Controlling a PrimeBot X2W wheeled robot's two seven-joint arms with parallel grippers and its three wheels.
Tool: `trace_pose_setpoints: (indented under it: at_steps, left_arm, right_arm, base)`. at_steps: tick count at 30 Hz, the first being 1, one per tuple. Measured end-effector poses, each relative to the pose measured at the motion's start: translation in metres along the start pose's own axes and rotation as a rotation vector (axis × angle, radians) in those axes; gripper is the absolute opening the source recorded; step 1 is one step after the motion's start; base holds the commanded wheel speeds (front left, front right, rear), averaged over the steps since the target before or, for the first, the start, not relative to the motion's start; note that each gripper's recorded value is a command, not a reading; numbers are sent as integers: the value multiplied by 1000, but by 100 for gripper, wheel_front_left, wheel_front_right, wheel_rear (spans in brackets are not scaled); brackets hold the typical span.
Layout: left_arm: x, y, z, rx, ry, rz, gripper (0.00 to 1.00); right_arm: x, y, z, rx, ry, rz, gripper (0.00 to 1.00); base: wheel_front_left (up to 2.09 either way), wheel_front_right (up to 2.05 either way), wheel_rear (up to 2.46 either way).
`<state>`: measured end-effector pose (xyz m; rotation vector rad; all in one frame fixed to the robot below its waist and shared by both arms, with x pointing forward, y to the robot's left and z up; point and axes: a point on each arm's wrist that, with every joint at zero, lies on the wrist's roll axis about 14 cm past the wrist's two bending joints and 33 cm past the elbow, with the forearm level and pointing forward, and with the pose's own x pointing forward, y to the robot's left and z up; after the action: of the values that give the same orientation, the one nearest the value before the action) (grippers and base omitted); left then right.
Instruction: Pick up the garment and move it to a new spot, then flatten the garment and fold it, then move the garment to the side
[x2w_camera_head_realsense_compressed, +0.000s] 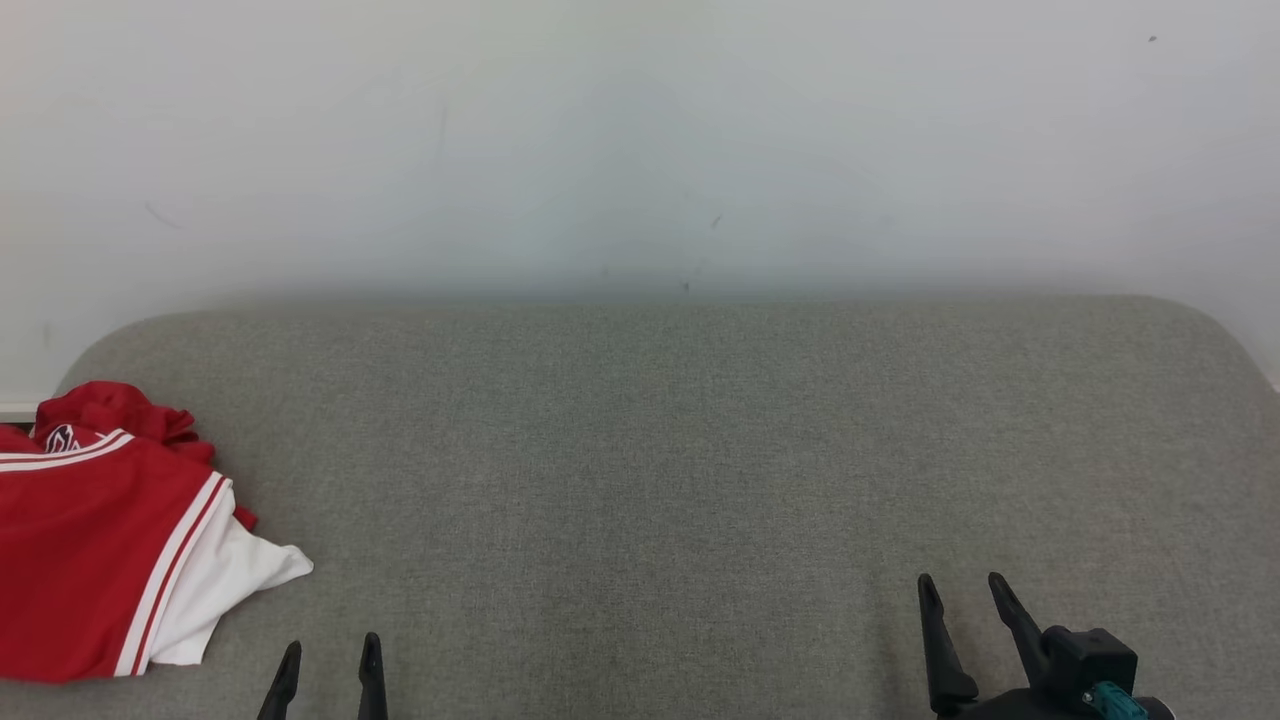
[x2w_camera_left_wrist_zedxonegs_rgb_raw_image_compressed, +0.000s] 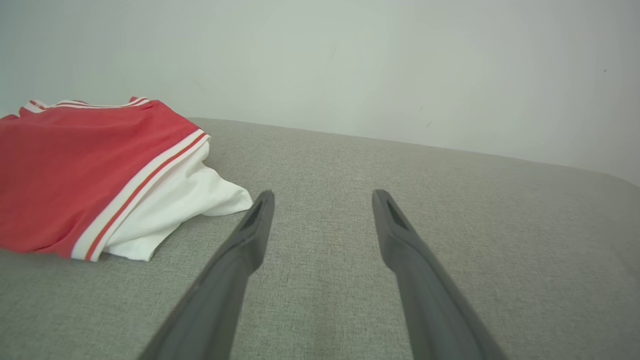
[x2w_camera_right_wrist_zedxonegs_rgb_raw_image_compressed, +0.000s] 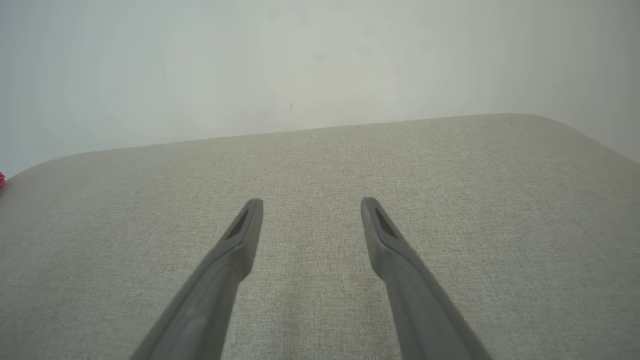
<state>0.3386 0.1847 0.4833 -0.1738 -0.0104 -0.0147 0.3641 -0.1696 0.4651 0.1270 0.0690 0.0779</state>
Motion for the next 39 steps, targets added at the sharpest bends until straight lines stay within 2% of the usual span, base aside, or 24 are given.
trace_pose_setpoints:
  at_steps: [9,24,33,39]
  left_arm:
    - [-5,-2,-1,51,-2,-12,100]
    - [-5,-3,-5,21,8,0,100]
    - [-17,33,2,-47,-22,132,100]
    - [-41,67,12,-48,-62,240,100]
  right_arm:
    - [-3,1,-2,-86,2,15,100]
    - [-4,-1,-4,-77,8,8,100]
    - [3,19,-8,-86,25,70,100]
    - [10,42,-13,-93,41,143,100]
  base:
    - [0,0,0]
    - [0,0,0]
    - [0,0,0]
    - [0,0,0]
